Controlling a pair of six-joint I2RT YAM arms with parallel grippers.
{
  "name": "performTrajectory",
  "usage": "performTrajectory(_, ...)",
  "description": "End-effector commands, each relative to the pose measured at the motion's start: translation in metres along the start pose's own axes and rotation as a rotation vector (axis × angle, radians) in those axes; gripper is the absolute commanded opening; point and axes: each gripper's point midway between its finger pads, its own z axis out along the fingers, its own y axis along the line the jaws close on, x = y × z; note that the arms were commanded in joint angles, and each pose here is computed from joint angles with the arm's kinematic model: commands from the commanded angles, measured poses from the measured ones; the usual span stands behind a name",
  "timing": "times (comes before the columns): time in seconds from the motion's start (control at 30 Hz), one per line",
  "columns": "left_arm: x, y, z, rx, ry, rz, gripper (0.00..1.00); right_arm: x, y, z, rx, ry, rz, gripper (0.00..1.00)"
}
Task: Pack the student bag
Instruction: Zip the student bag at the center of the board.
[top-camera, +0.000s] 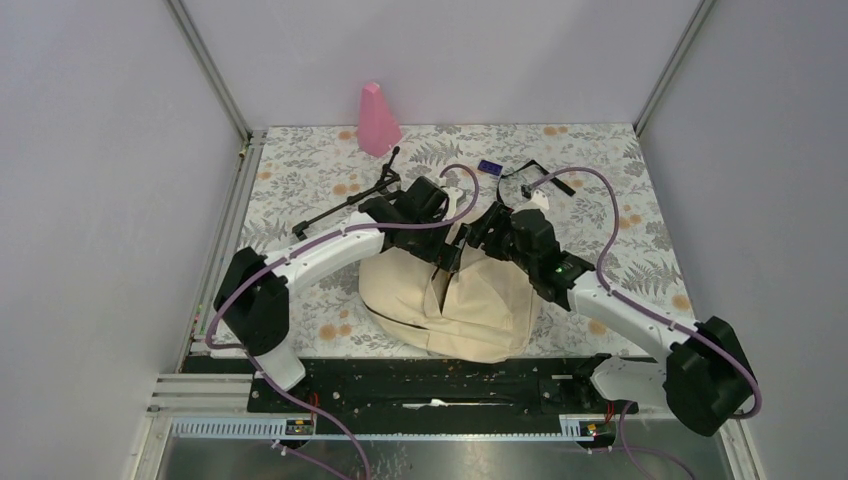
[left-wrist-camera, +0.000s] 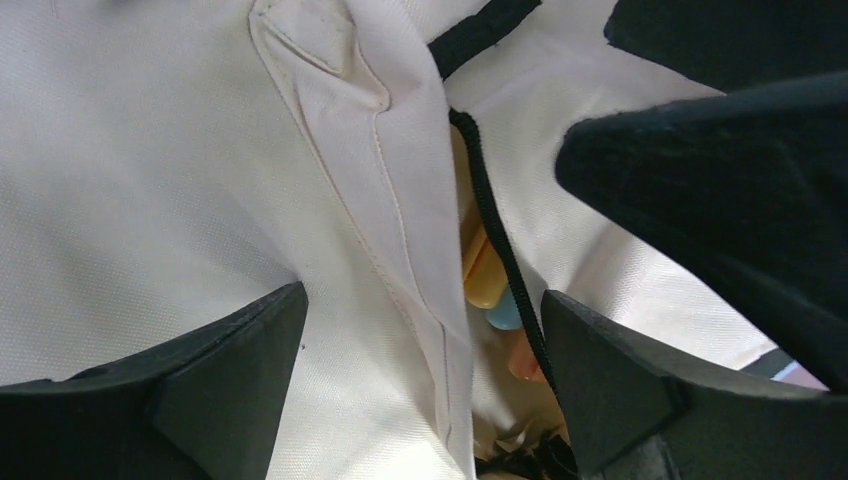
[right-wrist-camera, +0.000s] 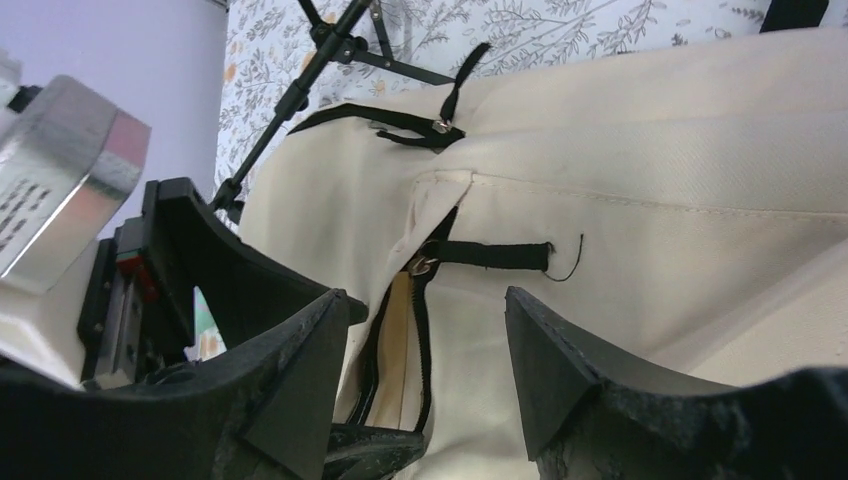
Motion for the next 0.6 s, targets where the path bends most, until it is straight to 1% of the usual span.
performTrajectory(0.0,-0.001,0.003,0.005,-0.015,0.002,0.028,0.84,0.0,0.005,0.015,-0.033,-0.038,0.123,0.66)
performTrajectory(0.13,0.004,0.0,0.009,0.007,0.03,0.027,0.65,0.009,-0.005,0.027,-0.013,-0.035,0.18,0.63)
performTrajectory(0.3,0.006,-0.002,0.011,0.017,0.042,0.03,0.49,0.015,-0.017,0.034,0.015,-0.053,0.222,0.6)
performTrajectory(0.57,0.007,-0.003,0.012,0.029,0.052,0.032,0.37,0.021,-0.019,0.049,0.018,-0.052,0.281,0.57)
